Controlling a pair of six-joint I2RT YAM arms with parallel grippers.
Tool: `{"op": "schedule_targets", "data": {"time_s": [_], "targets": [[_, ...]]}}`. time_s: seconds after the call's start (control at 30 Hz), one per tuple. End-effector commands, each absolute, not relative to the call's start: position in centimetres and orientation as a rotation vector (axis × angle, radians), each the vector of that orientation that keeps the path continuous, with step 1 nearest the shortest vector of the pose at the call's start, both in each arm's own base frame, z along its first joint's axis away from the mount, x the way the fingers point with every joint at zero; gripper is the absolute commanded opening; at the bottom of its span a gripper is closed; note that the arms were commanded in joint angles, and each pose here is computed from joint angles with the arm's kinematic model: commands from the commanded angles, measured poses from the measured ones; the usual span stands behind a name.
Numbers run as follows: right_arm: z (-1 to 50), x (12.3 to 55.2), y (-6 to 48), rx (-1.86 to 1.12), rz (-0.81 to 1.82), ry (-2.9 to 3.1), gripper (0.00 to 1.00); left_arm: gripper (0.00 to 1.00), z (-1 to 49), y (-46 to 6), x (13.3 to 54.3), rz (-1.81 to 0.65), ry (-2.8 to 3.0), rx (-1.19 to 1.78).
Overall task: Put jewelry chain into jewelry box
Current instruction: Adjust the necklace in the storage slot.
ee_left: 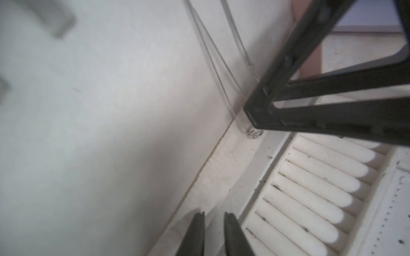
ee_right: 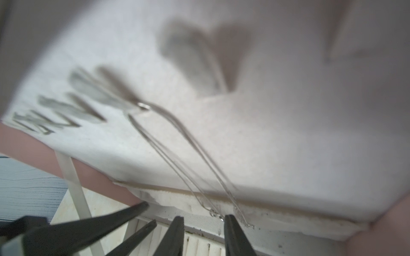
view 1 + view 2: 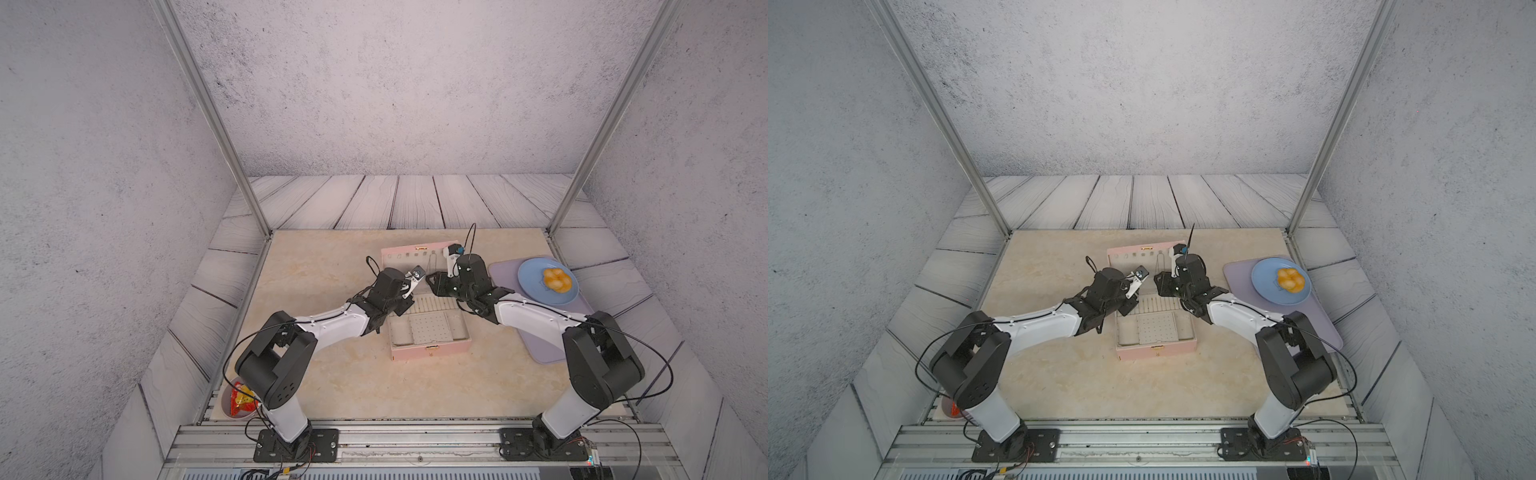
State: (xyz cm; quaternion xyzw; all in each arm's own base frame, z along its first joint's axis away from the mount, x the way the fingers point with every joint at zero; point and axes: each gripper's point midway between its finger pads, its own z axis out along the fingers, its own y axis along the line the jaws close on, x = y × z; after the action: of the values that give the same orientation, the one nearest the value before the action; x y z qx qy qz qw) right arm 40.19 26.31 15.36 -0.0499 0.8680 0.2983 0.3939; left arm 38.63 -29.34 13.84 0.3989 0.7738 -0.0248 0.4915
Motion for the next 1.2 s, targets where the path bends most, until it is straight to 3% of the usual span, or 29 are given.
{"op": "schedule_targets", "data": {"time_s": [0.0,0.1,0.33,0.6,0.73,0.9,1.0,1.17], "targets": [[17.5,40.5,26.0,-0.124,0.742,2.151,0.35,0.35,16.0,-28.4,39.5,0.030,1.817,0.918],[17.4,40.4,25.9,-0.123,0.743,2.156,0.35,0.43,15.6,-28.5,39.7,0.047,1.809,0.947],[17.4,40.1,25.8,-0.121,0.751,2.156,0.35,0.49,13.0,-29.4,40.1,0.038,1.867,1.026],[17.7,40.0,24.4,-0.092,0.668,2.155,0.35,0.49,10.3,-29.8,39.6,0.012,1.935,1.081],[17.2,40.1,24.3,-0.084,0.657,2.166,0.35,0.41,9.4,-29.6,39.1,-0.003,1.960,1.092],[16.7,40.3,24.7,-0.087,0.673,2.177,0.33,0.15,9.5,-29.4,39.2,0.014,1.956,1.084],[16.6,40.3,24.9,-0.089,0.684,2.180,0.31,0.05,10.0,-29.6,39.2,-0.006,1.946,1.079],[16.0,40.4,24.8,-0.085,0.673,2.191,0.27,0.00,9.9,-30.2,38.3,-0.069,1.931,1.110]]}}
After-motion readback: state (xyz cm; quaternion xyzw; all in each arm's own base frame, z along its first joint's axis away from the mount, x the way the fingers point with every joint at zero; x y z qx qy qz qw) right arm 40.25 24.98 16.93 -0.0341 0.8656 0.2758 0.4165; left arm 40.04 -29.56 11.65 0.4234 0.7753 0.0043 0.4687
